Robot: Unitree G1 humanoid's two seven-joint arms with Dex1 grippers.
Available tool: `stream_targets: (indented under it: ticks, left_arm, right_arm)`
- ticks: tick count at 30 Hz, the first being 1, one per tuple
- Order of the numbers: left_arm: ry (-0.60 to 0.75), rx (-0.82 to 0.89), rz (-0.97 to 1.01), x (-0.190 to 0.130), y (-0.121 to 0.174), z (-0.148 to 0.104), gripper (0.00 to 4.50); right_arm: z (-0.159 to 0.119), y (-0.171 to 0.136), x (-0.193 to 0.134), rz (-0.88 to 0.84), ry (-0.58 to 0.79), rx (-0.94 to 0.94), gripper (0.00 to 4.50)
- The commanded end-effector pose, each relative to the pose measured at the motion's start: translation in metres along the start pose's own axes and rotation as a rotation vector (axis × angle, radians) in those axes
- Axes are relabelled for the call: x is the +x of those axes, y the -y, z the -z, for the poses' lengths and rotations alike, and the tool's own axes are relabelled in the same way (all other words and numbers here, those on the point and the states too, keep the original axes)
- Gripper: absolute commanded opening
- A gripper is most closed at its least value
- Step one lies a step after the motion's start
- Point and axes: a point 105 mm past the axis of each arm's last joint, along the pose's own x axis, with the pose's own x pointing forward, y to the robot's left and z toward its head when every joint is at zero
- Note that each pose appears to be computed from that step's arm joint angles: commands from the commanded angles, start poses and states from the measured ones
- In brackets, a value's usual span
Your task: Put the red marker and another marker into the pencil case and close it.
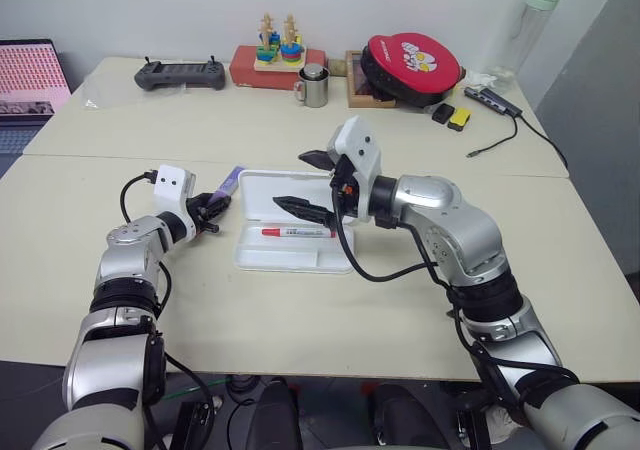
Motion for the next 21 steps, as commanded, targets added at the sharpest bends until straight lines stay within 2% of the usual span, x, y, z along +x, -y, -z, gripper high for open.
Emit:
stream_targets:
  ticks: [1, 3, 5, 7, 9, 11, 12, 14, 16, 19, 21]
  left_arm:
    - [0.007, -0.020, -0.094, -0.011, -0.020, 0.002, 1.21]
    - [0.034, -0.037, -0.121, -0.014, -0.024, -0.001, 1.21]
    - [0.218, -0.128, -0.124, -0.022, -0.029, -0.034, 1.21]
    - [0.415, -0.160, -0.043, -0.036, -0.021, -0.077, 1.21]
    - [0.547, -0.162, 0.156, -0.054, 0.009, -0.112, 1.21]
    - [0.621, -0.102, 0.382, -0.077, 0.045, -0.131, 1.21]
    - [0.595, -0.071, 0.475, -0.086, 0.059, -0.129, 1.21]
    - [0.460, 0.023, 0.606, -0.096, 0.077, -0.112, 1.21]
    - [0.347, 0.100, 0.658, -0.098, 0.083, -0.098, 1.21]
    - [0.253, 0.164, 0.693, -0.095, 0.085, -0.086, 1.21]
    - [0.123, 0.256, 0.742, -0.091, 0.091, -0.064, 1.21]
  right_arm:
    - [-0.020, 0.000, -0.008, 0.001, 0.072, -0.031, 4.50]
    - [-0.021, 0.001, -0.011, 0.002, 0.074, -0.031, 4.50]
    - [-0.024, 0.003, -0.017, 0.002, 0.092, -0.024, 4.50]
    - [-0.027, 0.003, -0.025, -0.005, 0.111, -0.015, 4.50]
    - [-0.024, 0.000, -0.035, -0.029, 0.112, 0.000, 4.50]
    - [-0.021, -0.003, -0.042, -0.050, 0.099, 0.013, 4.50]
    - [-0.018, -0.004, -0.044, -0.056, 0.086, 0.013, 4.50]
    - [-0.013, -0.003, -0.048, -0.061, 0.065, 0.011, 4.50]
    - [-0.011, -0.001, -0.050, -0.057, 0.054, 0.010, 4.50]
    - [-0.009, 0.001, -0.052, -0.050, 0.047, 0.007, 4.50]
    - [-0.008, 0.002, -0.052, -0.046, 0.042, 0.003, 4.50]
